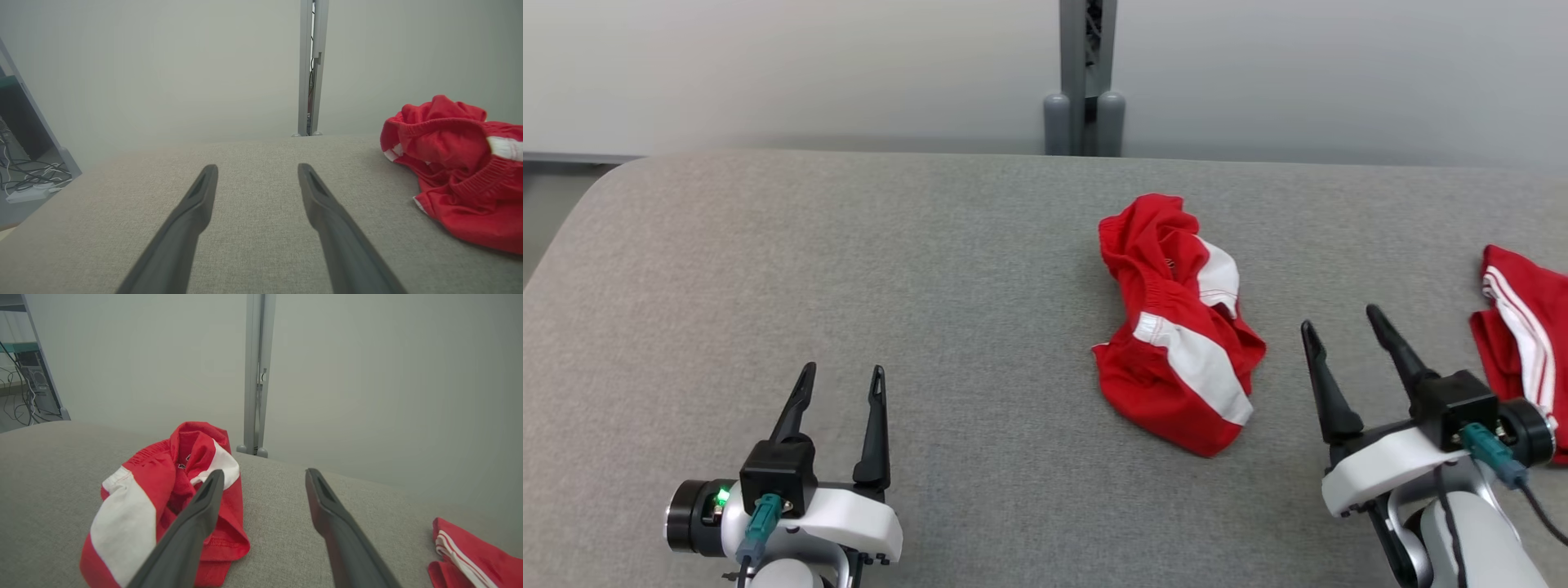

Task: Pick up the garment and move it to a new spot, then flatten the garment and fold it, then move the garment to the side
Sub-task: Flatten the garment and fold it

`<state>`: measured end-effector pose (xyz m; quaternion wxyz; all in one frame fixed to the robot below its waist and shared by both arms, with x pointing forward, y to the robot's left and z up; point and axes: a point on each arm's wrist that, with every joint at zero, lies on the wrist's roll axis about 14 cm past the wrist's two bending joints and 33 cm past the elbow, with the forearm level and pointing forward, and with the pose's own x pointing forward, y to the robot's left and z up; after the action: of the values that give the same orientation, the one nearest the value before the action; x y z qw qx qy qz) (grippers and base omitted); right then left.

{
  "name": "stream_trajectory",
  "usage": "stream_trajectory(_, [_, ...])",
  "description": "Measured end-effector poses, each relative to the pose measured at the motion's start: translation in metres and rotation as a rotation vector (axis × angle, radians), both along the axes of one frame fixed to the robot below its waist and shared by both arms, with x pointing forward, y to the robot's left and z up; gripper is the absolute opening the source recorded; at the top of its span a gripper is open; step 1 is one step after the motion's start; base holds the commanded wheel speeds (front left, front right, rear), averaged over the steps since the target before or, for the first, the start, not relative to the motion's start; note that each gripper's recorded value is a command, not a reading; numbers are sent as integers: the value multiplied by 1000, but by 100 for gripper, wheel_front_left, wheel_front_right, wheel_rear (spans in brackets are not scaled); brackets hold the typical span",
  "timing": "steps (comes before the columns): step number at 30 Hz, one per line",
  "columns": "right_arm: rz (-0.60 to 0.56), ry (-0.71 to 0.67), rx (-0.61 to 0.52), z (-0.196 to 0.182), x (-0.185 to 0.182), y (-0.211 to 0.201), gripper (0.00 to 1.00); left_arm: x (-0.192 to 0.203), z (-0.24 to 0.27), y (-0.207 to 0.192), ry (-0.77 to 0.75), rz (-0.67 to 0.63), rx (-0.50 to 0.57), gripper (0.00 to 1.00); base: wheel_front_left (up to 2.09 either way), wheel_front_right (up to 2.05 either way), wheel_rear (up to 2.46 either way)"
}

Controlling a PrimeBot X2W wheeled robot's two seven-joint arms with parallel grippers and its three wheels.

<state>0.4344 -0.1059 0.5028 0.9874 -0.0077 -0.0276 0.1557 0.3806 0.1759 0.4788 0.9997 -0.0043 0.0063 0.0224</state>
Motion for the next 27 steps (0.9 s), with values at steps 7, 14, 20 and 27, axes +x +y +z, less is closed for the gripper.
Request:
stream_trajectory(7, [100,79,-56,-27,21,27,100,-3,-5,14,14,58,-78,100,0,0,0])
stream_trajectory(14, [154,170,-154,-63,38,36,100,-4,-10,27,29,110,-102,100,0,0,0])
stream_trajectory(20, [180,182,-177,-71,54,44,100,-6,-16,34,50,138,-109,100,0,0,0])
stream_trajectory(27, [198,147,-165,-61,68,56,0,-7,-17,41,53,168,-112,100,0,0,0])
